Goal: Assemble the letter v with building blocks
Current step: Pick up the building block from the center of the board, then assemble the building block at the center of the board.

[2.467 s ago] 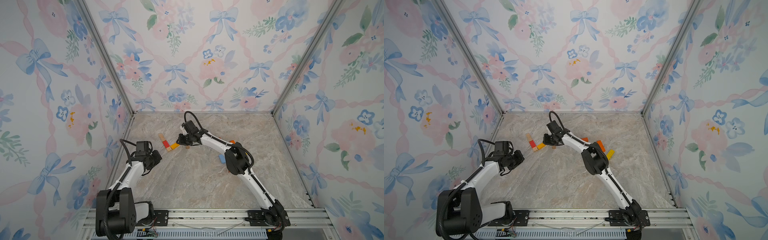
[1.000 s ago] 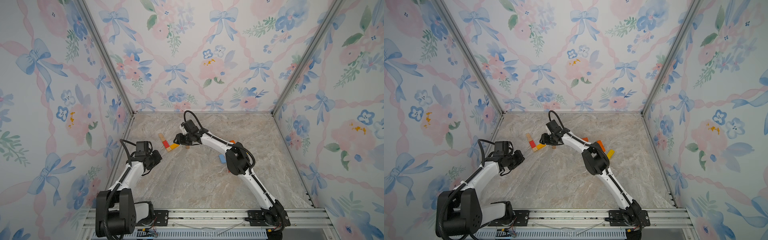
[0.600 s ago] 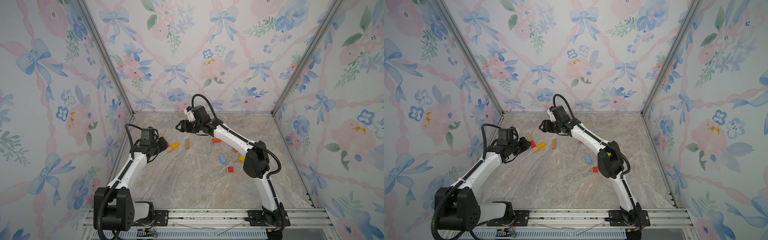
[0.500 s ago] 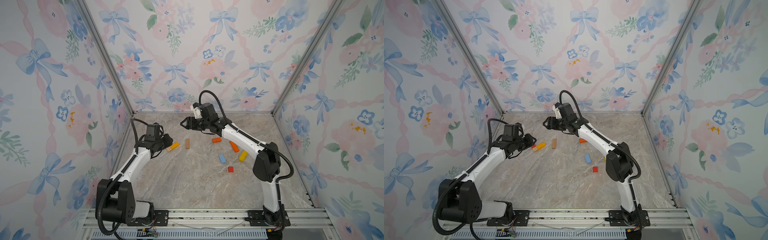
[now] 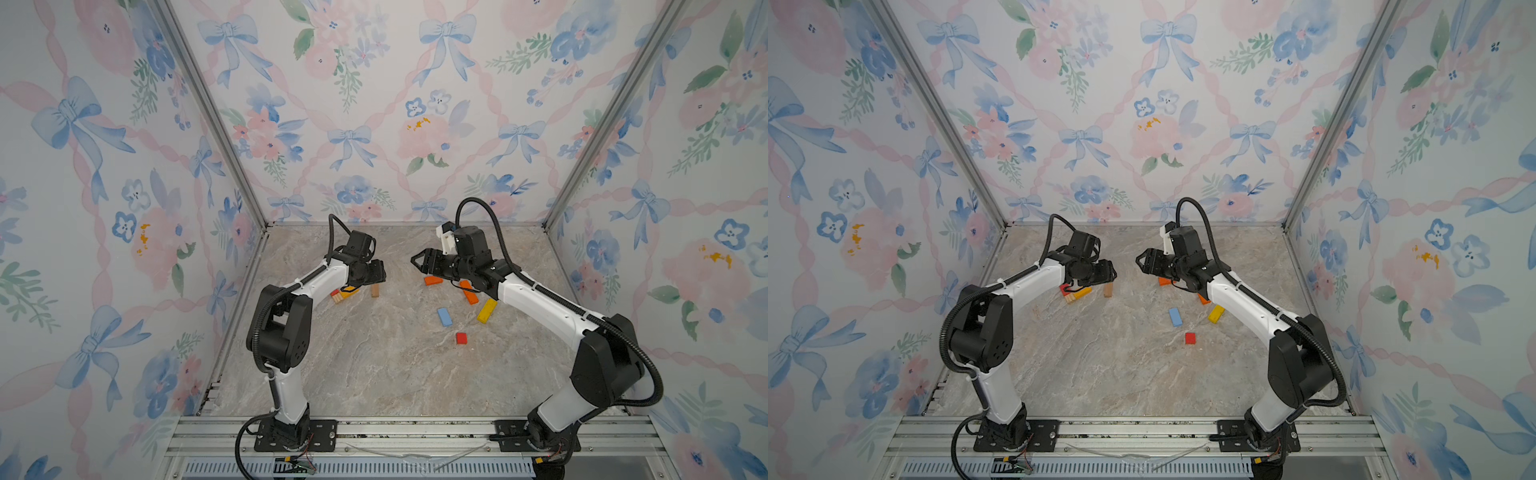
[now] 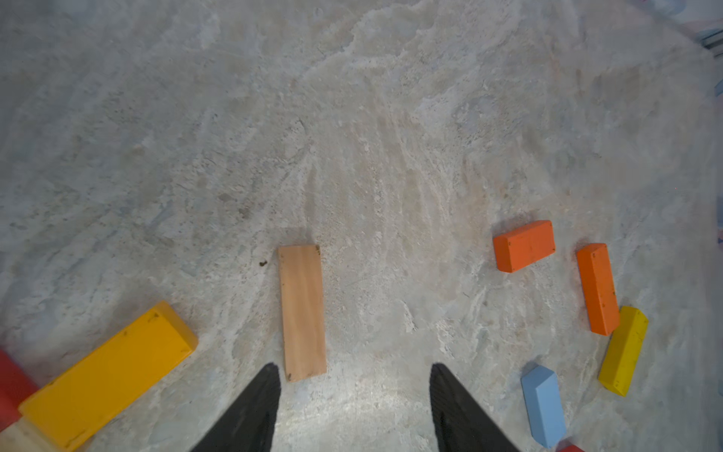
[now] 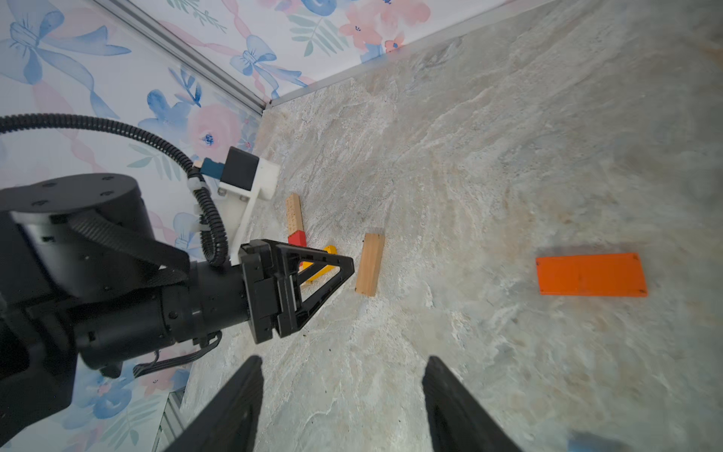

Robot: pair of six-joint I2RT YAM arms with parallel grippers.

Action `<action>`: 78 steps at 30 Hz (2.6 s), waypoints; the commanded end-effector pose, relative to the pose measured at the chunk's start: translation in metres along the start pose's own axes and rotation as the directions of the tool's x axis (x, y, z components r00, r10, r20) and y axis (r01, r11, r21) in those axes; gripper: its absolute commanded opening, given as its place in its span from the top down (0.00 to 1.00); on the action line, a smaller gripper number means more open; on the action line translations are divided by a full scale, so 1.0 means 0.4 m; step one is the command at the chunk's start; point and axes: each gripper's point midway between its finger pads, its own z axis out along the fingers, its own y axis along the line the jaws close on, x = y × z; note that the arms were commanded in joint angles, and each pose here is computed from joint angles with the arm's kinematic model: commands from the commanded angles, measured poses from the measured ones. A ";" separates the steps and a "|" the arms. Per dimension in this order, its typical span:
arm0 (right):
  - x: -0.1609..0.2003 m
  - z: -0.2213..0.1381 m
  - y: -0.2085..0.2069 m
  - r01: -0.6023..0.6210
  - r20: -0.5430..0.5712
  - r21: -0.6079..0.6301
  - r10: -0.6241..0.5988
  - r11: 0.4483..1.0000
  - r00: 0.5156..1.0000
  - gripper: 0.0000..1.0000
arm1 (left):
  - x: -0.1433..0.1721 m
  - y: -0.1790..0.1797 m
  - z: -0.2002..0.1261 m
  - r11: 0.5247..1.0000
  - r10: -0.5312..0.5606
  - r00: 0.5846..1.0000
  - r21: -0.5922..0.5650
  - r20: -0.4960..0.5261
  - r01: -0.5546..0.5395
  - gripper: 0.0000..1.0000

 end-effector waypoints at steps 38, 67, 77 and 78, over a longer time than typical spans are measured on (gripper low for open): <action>0.047 -0.070 -0.125 -0.100 0.034 0.080 0.097 0.992 0.995 0.33 | 0.061 0.076 0.174 0.948 0.126 0.975 -0.269 -0.181 -0.173 0.92; 0.081 -0.060 -0.128 -0.128 0.003 0.070 0.128 0.989 0.992 0.33 | -0.039 0.135 0.138 0.734 0.621 0.736 -0.131 -0.268 -0.667 1.00; 0.081 -0.046 -0.116 -0.123 -0.011 0.062 0.124 0.990 0.992 0.33 | -0.007 0.168 0.156 0.714 0.626 0.712 -0.132 -0.318 -0.687 1.00; 0.081 -0.044 -0.115 -0.122 -0.012 0.061 0.123 0.991 0.992 0.33 | -0.004 0.167 0.157 0.714 0.629 0.709 -0.124 -0.318 -0.689 1.00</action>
